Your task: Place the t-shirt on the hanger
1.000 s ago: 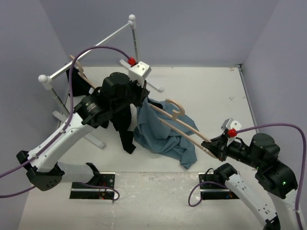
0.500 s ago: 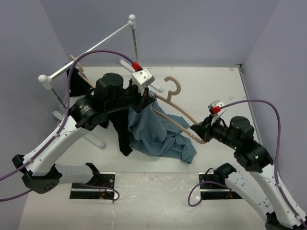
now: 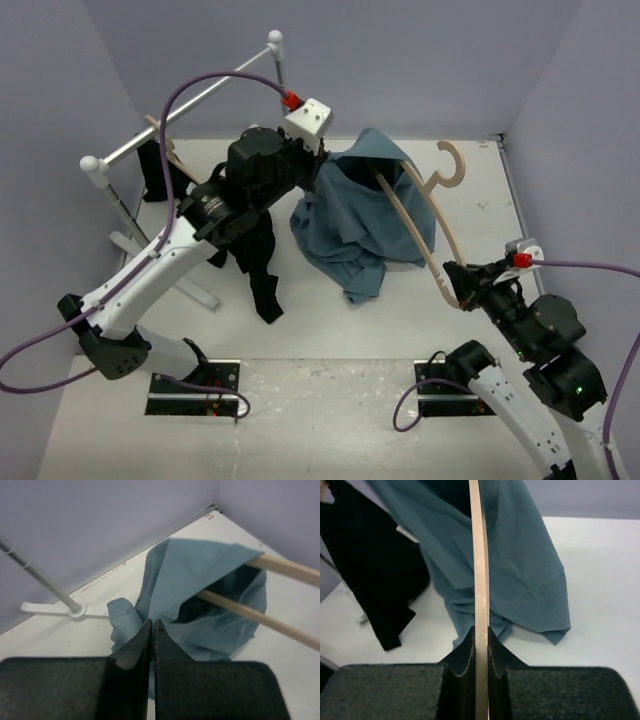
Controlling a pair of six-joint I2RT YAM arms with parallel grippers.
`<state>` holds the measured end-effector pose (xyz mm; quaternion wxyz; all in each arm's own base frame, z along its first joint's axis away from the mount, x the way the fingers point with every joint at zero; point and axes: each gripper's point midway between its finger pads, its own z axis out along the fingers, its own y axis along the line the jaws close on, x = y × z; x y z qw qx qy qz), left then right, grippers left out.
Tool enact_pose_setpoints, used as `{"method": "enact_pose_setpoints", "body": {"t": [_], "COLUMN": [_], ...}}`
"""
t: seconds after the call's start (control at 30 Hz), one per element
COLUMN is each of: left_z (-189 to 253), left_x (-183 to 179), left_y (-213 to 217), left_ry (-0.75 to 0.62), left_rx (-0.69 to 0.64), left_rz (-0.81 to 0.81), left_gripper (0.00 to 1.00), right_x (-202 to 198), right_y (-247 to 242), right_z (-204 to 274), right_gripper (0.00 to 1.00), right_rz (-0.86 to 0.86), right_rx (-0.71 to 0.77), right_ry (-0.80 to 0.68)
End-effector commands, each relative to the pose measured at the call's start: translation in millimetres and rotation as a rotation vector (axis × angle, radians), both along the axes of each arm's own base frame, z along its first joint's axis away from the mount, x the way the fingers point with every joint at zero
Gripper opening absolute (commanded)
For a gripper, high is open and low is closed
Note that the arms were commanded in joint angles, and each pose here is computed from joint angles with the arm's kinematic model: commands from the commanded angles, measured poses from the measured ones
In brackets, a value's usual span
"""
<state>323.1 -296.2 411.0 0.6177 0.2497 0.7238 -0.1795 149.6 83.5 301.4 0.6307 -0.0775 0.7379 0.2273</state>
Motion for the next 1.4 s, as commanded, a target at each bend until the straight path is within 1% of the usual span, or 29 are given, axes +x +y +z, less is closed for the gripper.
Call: {"method": "enact_pose_setpoints", "body": {"t": [0.0, 0.1, 0.23, 0.37, 0.5, 0.57, 0.67, 0.7, 0.8, 0.83, 0.87, 0.9, 0.97, 1.07, 1.1, 1.13, 1.2, 1.27, 1.37], "left_z": [31.2, 16.8, -0.5, -8.4, -16.5, -18.7, -25.7, -30.4, -41.4, -42.9, -44.5, -46.3, -42.1, -31.6, -28.9, -21.8, -19.3, -14.4, -8.5], "left_x": [27.1, 34.8, 39.1, 39.7, 41.3, 39.3, 24.3, 11.2, -6.4, -16.6, -26.2, -30.9, -52.7, -73.2, -81.2, -85.7, -91.0, -96.7, -97.7], "left_y": [2.1, 7.3, 14.2, 11.0, 9.4, 6.0, -13.8, -27.9, -38.2, -44.9, -48.5, -48.7, -55.3, -55.3, -55.1, -53.0, -49.4, -46.2, -41.0], "left_ry": [-0.097, -0.092, -0.082, -0.062, -0.052, -0.050, -0.041, -0.035, -0.035, -0.039, -0.042, -0.041, -0.057, -0.088, -0.099, -0.116, -0.122, -0.132, -0.141], "left_rx": [-0.029, 0.024, 0.046, 0.049, 0.068, 0.073, 0.065, 0.061, 0.074, 0.073, 0.071, 0.071, 0.043, 0.032, 0.037, 0.037, 0.056, 0.073, 0.095], "left_rz": [0.108, 0.153, 0.200, 0.192, 0.186, 0.157, 0.005, -0.110, -0.235, -0.309, -0.367, -0.389, -0.507, -0.604, -0.645, -0.660, -0.678, -0.700, -0.693], "left_gripper": [0.00, 0.00, 0.00, 0.00, 0.00, 0.00, 0.00, 0.00, 0.00, 0.00, 0.00, 0.00, 0.00, 0.00, 0.00, 0.00, 0.00, 0.00, 0.00], "right_x": [-24.0, -37.1, -37.7, -38.1, -41.7, -41.6, -33.5, -27.6, -20.1, -15.8, -10.7, -6.1, 9.0, 21.0, 25.9, 29.3, 35.9, 39.6, 45.3], "right_y": [12.7, 9.1, 15.6, 27.5, 31.6, 32.9, 37.8, 39.0, 45.5, 48.0, 50.0, 50.4, 54.3, 63.1, 66.8, 69.4, 72.2, 77.1, 80.6], "right_z": [3.9, 15.5, 5.4, 0.5, 1.8, 4.8, 10.8, 15.3, 24.2, 24.4, 27.0, 29.7, 33.2, 39.4, 34.2, 41.4, 36.1, 39.3, 43.8], "right_gripper": [0.00, 0.00, 0.00, 0.00, 0.00, 0.00, 0.00, 0.00, 0.00, 0.00, 0.00, 0.00, 0.00, 0.00, 0.00, 0.00, 0.00, 0.00, 0.00], "right_rz": [0.145, 0.173, 0.227, 0.297, 0.340, 0.351, 0.361, 0.349, 0.356, 0.353, 0.343, 0.329, 0.293, 0.295, 0.299, 0.299, 0.289, 0.295, 0.287], "right_rx": [-0.036, -0.039, -0.113, -0.132, -0.153, -0.160, -0.177, -0.173, -0.157, -0.151, -0.138, -0.131, -0.095, -0.059, -0.054, -0.036, -0.016, 0.026, 0.083], "right_ry": [0.001, -0.049, 0.009, 0.038, 0.023, 0.011, 0.002, -0.008, -0.034, -0.026, -0.029, -0.041, -0.063, -0.124, -0.123, -0.162, -0.170, -0.219, -0.281]}}
